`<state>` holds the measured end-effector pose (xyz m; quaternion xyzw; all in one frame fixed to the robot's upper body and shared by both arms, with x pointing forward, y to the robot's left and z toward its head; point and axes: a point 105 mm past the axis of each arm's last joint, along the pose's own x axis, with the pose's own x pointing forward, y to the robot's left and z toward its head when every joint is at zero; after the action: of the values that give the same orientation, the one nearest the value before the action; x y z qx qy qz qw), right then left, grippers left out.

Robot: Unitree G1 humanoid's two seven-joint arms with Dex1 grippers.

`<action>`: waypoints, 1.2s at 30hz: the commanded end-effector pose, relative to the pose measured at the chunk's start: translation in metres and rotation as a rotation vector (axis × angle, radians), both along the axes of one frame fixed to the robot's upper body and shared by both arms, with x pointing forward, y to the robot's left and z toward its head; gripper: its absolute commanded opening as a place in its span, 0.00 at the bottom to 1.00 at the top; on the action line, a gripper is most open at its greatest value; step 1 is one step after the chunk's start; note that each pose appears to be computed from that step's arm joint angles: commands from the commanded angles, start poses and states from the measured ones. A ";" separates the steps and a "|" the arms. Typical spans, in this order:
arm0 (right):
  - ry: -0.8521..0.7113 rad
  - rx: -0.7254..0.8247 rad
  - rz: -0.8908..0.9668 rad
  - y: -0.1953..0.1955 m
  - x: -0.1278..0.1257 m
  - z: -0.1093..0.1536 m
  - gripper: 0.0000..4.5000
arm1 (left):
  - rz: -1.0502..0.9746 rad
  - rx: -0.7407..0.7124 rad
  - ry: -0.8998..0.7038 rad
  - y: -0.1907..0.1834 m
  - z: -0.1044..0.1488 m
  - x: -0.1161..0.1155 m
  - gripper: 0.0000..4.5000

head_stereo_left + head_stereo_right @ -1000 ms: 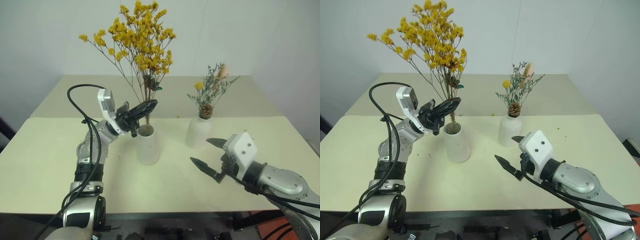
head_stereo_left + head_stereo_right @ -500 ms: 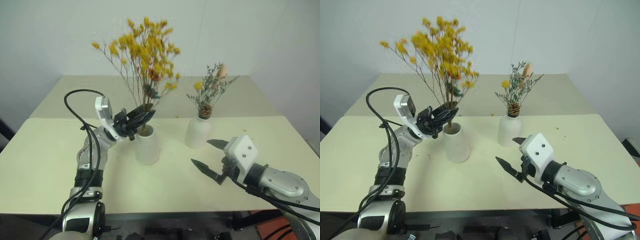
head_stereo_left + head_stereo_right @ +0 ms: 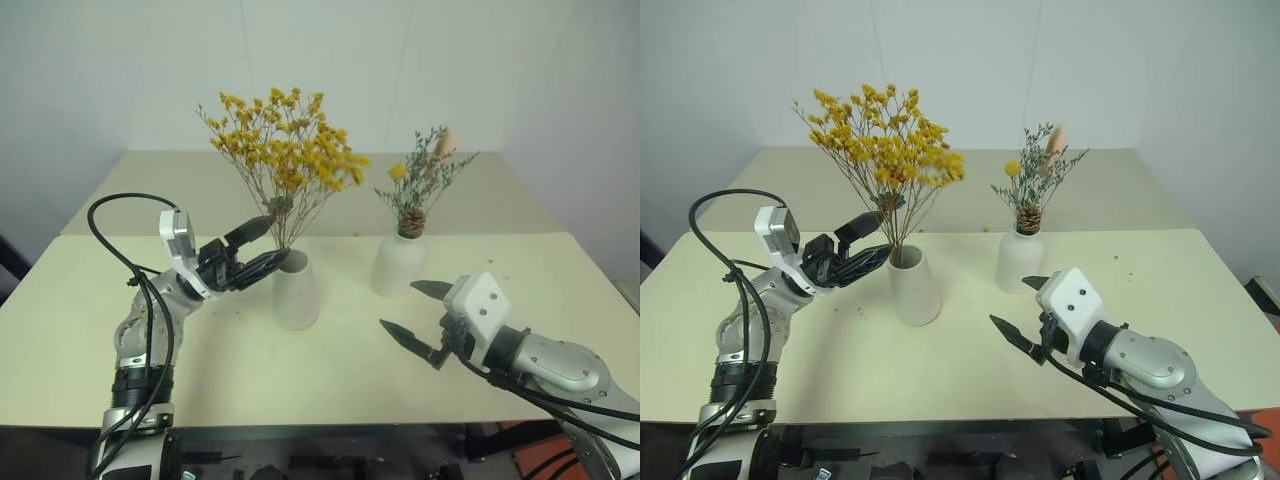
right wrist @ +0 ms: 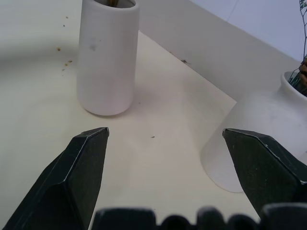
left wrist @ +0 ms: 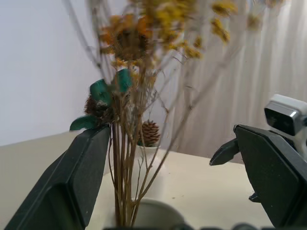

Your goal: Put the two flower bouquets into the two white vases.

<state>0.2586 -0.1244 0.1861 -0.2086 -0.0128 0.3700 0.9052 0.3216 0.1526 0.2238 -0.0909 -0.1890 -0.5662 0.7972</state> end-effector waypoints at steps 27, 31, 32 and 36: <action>-0.028 0.021 0.003 -0.043 -0.018 0.026 1.00 | 0.170 0.376 0.044 0.078 0.001 -0.061 1.00; -0.040 0.076 0.036 -0.065 -0.035 0.053 1.00 | 0.175 0.356 0.034 0.073 0.006 -0.060 1.00; -0.039 0.059 0.027 -0.070 -0.036 0.055 1.00 | 0.173 0.361 0.034 0.072 0.005 -0.060 1.00; -0.020 -0.023 -0.028 -0.086 -0.037 0.053 1.00 | 0.188 0.379 0.027 0.073 0.004 -0.059 1.00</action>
<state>0.2237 -0.2065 0.2315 -0.2078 -0.0049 0.3637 0.9080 0.2649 0.2264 0.2178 0.0475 -0.0582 -0.5144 0.8542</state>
